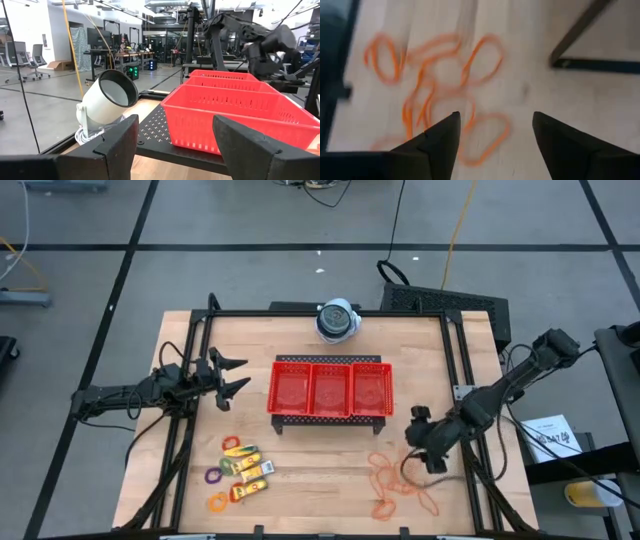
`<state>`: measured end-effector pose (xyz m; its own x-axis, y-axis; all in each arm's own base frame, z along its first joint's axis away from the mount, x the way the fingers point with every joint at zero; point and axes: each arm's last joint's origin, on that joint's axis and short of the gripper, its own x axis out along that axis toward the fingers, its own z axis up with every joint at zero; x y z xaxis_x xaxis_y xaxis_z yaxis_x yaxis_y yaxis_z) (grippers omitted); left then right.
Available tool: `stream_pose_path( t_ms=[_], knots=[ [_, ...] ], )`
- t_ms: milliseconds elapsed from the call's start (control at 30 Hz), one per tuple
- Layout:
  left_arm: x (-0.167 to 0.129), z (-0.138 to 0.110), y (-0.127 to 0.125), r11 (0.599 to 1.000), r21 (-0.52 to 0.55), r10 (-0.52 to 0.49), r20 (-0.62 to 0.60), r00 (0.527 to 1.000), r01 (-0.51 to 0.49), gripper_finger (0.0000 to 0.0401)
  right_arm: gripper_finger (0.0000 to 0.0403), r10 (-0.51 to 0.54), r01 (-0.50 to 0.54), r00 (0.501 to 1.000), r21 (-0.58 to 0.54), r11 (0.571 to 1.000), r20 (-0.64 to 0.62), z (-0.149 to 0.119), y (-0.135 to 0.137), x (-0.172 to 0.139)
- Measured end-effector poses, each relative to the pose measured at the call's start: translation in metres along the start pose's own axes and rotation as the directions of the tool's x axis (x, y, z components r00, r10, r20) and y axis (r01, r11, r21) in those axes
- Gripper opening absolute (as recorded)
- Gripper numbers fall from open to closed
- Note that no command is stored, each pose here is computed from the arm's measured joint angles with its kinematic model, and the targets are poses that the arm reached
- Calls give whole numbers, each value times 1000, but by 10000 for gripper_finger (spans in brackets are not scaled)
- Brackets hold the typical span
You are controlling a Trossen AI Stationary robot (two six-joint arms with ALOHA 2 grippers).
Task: Pick & Place Office Desk Supplies
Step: Put the orange rubber band into the right red bin
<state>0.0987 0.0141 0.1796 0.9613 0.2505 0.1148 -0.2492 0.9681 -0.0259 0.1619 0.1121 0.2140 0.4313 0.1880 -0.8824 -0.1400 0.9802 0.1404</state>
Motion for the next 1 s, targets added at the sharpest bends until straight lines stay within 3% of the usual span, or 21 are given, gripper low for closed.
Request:
stream_pose_path(
  t_ms=[167, 400, 733, 1000],
  knots=[
    [0, 0, 0, 1000, 0, 0, 0, 1000, 0, 267, 224, -87, 62, 983, -158, 985, -159, 6, 5, 29],
    [0, 0, 0, 1000, 0, 0, 0, 1000, 0, 267, 203, -62, 26, 992, -291, 956, -114, 19, 2, 47],
    [0, 0, 0, 1000, 0, 0, 0, 1000, 0, 267, 185, -81, 30, 984, -295, 955, -160, 3, -7, 63],
    [0, 0, 0, 1000, 0, 0, 0, 1000, 0, 267, 180, -83, 48, 983, -210, 977, -162, -20, -16, 77]
  ],
)
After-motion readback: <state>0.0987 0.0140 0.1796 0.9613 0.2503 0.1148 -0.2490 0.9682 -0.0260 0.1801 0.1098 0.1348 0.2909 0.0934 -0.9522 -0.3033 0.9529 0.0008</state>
